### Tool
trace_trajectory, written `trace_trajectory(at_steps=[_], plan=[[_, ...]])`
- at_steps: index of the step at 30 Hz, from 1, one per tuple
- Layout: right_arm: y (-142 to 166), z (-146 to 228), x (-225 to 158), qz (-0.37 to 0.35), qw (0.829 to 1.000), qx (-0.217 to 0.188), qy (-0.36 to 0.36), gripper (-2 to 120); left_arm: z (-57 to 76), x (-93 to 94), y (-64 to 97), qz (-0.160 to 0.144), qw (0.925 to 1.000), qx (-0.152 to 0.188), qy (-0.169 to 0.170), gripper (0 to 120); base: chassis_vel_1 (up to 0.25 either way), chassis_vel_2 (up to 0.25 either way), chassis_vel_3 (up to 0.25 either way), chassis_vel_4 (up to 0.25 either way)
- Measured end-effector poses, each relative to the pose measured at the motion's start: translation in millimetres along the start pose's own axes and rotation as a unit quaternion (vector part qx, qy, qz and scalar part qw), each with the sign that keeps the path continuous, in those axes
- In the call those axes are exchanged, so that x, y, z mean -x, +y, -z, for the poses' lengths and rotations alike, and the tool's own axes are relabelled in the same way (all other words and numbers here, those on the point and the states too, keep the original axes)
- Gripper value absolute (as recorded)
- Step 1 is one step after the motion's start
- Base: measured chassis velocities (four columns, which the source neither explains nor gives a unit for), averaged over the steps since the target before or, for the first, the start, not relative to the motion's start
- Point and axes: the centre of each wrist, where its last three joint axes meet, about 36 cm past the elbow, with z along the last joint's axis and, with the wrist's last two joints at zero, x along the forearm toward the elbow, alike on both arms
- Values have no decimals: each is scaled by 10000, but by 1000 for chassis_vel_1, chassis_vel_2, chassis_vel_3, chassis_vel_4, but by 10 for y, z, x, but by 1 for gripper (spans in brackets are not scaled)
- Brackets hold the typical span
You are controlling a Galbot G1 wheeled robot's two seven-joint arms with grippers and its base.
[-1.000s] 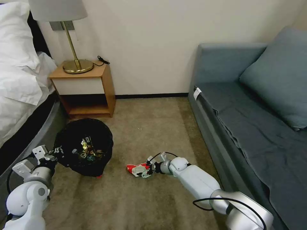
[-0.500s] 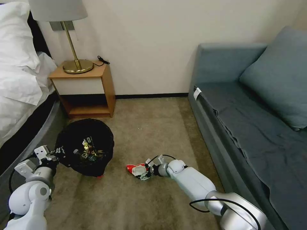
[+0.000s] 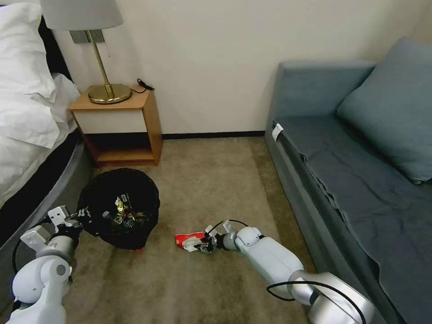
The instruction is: Pick up the trash bin, then pick up the garbage on the floor and place it into the trash bin.
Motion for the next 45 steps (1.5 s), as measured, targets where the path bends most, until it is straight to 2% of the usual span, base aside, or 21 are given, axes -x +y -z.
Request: trace_trajectory(at_steps=[1, 3, 6, 7, 19, 23, 29, 33, 38, 41, 42, 45], plan=[[1, -5, 0, -7, 10000, 5, -5, 17, 1, 0, 1, 1, 10000, 0, -2, 4, 0, 0, 0, 0], [2, -6, 0, -12, 10000, 7, -8, 16, 2, 1, 2, 2, 10000, -1, -3, 4, 0, 0, 0, 0], [0, 18, -20, -118, 9999, 30, -102, 1, -6, 3, 4, 5, 10000, -9, 6, 4, 0, 0, 0, 0], [-18, 33, -49, -170, 9997, 35, -152, 0, -14, 5, -2, 0, 10000, -13, 14, 4, 0, 0, 0, 0], [-195, 266, -477, -937, 9913, 19, -926, 0, -35, 25, -86, -102, 9999, -21, 49, 4, 0, 0, 0, 0], [-320, 537, -835, -1508, 9769, -192, -1502, 0, -44, 17, -94, -132, 9999, -17, 98, 4, 0, 0, 0, 0], [-400, 943, -1269, -1918, 9566, -303, -2174, 0, -96, 15, -115, -223, 9994, -100, 232, 4, 0, 0, 0, 0], [-227, 1417, -1625, -1913, 9387, -452, -2830, 0, -192, 4, -206, -393, 9979, -295, 423, 4, 0, 0, 0, 0], [36, 1714, -1821, -1719, 9300, -720, -3170, 0, -240, 18, -310, -524, 9966, -376, 507, 4, 0, 0, 0, 0], [380, 1890, -1873, -1421, 9249, -832, -3427, 0, -298, 74, -364, -584, 9956, -405, 610, 4, 0, 0, 0, 0], [380, 1890, -1873, -1421, 9249, -832, -3427, 0, -298, 74, -364, -584, 9956, -405, 610, 4, 0, 0, 0, 0], [805, 2040, -1920, -942, 9202, -1010, -3663, 0, -378, 151, -369, -550, 9951, -369, 732, 4, 0, 0, 0, 0]])
